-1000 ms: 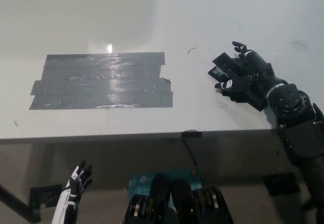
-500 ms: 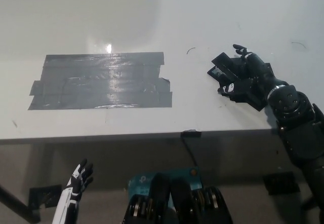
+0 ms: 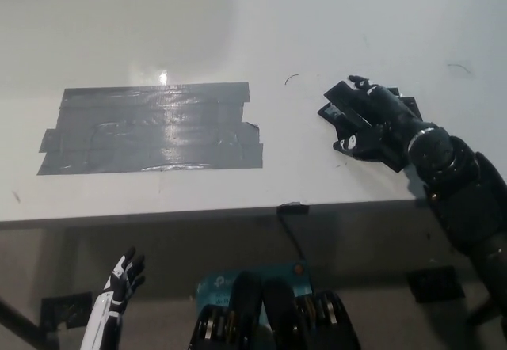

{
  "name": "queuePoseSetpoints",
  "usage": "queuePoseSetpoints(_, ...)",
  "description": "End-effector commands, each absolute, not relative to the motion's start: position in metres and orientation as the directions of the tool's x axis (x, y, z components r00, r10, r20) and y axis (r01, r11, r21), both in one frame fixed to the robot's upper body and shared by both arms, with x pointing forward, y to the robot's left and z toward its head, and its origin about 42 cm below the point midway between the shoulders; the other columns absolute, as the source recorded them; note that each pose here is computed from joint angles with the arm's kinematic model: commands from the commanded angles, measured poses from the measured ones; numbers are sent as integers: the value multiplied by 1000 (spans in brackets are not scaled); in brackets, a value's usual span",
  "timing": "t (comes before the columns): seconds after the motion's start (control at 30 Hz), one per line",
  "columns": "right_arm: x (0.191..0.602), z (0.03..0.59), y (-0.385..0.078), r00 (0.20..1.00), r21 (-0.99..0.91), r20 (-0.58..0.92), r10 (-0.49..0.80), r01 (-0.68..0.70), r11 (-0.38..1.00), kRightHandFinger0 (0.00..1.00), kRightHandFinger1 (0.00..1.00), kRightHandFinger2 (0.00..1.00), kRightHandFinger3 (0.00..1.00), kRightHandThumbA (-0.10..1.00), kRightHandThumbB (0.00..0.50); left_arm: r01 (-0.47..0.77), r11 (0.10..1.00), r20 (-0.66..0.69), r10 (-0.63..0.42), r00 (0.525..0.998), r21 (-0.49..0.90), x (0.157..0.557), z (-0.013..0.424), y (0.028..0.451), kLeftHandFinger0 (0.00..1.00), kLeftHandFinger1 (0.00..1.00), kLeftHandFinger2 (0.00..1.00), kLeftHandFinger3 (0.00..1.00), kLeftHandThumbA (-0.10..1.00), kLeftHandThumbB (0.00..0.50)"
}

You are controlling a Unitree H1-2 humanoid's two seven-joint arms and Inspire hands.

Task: A stapler is kept on the black spot marked on the desk infront of the robot. The robot picks up the stapler using its right hand and passes it to a person

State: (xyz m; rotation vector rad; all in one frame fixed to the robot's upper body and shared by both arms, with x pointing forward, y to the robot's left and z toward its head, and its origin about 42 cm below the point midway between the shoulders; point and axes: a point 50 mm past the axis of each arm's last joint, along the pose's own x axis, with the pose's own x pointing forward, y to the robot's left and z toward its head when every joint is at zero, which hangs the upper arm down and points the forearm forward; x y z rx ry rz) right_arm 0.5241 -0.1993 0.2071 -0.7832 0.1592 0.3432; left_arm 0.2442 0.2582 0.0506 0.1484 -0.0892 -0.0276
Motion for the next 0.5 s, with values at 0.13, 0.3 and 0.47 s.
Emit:
queuePoseSetpoints(0.13,527,202,-176,929,-763,-326,176,-368,531,294,481,571,645,999,0,20,987,117,-39,992,161,239,54,260,1000,1000,1000,1000,1000,489)
queuePoseSetpoints(0.3,527,203,-174,946,-797,-297,132,-322,510,818,927,940,910,1000,0,24,987,123,-44,991,161,242,54,260,1000,1000,1000,1000,1000,499)
queuePoseSetpoints(0.47,523,203,-175,977,-801,-198,83,-210,561,0,171,332,423,1000,0,18,987,124,-39,992,162,242,56,261,1000,1000,1000,1000,1000,499)
